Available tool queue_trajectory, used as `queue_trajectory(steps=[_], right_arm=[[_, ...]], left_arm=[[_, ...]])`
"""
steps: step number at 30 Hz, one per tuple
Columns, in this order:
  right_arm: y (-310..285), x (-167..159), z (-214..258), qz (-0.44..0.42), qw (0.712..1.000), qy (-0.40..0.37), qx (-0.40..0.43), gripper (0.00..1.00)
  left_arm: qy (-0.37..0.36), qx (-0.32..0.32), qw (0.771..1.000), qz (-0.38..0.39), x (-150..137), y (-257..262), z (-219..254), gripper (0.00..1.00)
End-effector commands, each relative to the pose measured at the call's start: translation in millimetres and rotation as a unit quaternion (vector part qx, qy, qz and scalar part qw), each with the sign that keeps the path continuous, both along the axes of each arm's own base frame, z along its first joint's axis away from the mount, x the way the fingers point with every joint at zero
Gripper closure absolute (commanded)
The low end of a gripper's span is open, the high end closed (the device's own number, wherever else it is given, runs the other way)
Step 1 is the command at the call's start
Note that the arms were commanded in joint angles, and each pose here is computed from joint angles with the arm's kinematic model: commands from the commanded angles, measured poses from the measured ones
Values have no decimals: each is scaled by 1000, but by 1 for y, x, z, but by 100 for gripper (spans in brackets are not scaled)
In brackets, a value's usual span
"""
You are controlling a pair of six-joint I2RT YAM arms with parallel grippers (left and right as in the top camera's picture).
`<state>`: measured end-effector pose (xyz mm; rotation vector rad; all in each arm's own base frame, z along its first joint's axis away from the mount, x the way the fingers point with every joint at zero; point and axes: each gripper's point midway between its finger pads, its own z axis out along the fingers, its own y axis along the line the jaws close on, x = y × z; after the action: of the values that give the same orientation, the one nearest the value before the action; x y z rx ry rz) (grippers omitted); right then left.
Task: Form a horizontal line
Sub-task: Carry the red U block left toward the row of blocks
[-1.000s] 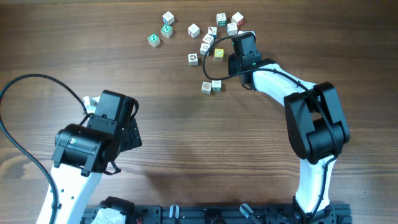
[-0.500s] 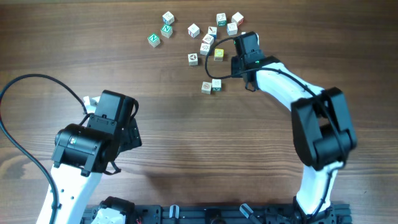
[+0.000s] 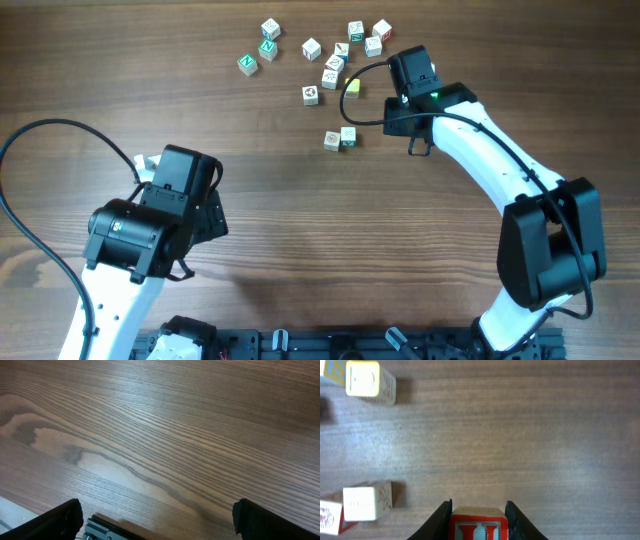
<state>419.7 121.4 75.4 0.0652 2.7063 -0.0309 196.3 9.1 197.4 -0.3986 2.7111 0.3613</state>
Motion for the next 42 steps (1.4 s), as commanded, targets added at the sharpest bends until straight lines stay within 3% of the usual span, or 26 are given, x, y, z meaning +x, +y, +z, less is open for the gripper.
queue_trajectory(steps=[1, 16, 26, 42], right_arm=[[6, -4, 2, -6, 1000, 7, 23, 84], [8, -9, -28, 0, 999, -3, 32, 85], [25, 4, -31, 14, 998, -31, 61, 88], [51, -2, -54, 61, 997, -23, 44, 87]], left_arm=[[-4, -2, 1000, 10, -1, 1, 0, 0], [-4, -2, 1000, 10, -1, 2, 0, 0], [-4, -2, 1000, 10, -1, 1, 0, 0], [-4, -2, 1000, 10, -1, 1, 0, 0]])
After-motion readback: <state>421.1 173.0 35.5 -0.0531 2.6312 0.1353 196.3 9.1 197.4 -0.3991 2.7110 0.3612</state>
